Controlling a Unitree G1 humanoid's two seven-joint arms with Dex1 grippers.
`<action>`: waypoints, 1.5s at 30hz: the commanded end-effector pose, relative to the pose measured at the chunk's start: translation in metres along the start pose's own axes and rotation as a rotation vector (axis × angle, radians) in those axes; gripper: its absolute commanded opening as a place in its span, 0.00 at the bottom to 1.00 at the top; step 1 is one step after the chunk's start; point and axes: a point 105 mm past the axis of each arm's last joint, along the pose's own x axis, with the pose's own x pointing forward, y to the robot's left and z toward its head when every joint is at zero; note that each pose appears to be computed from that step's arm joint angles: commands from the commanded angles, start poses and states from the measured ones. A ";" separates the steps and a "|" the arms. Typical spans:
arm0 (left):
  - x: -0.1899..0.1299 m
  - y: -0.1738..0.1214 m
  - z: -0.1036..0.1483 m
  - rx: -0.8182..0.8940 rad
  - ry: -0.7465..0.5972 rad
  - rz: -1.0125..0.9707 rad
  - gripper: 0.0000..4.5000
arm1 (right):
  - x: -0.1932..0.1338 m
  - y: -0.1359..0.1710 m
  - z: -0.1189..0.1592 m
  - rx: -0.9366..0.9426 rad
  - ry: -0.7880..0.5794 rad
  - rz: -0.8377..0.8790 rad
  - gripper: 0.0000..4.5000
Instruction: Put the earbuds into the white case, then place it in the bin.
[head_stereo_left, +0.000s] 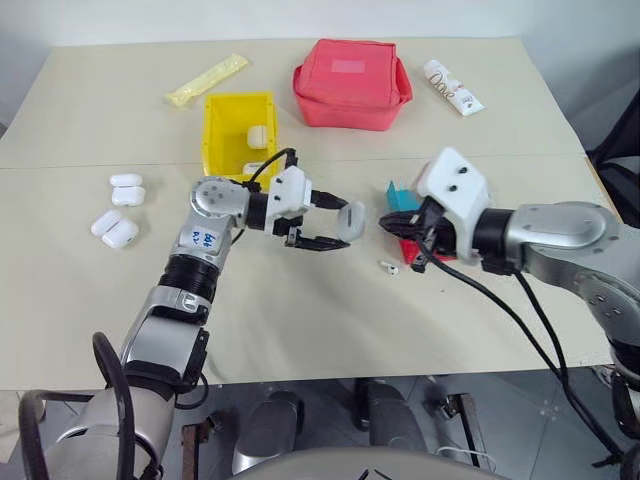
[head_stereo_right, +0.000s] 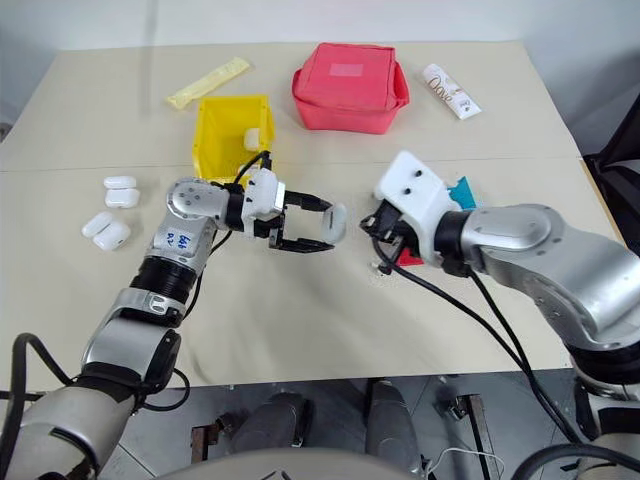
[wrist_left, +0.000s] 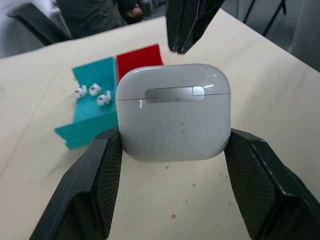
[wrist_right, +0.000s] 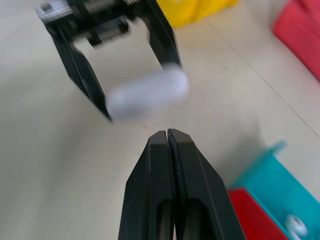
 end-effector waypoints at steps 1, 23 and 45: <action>-0.011 0.006 0.014 0.023 -0.070 0.043 0.61 | -0.023 -0.003 0.014 -0.018 -0.109 -0.032 0.01; -0.131 0.093 -0.012 -0.171 0.079 0.875 0.61 | -0.075 -0.020 -0.019 0.187 -0.355 0.134 1.00; -0.141 -0.008 0.009 -0.137 -0.034 0.368 0.99 | -0.085 -0.024 -0.039 0.107 -0.268 0.301 1.00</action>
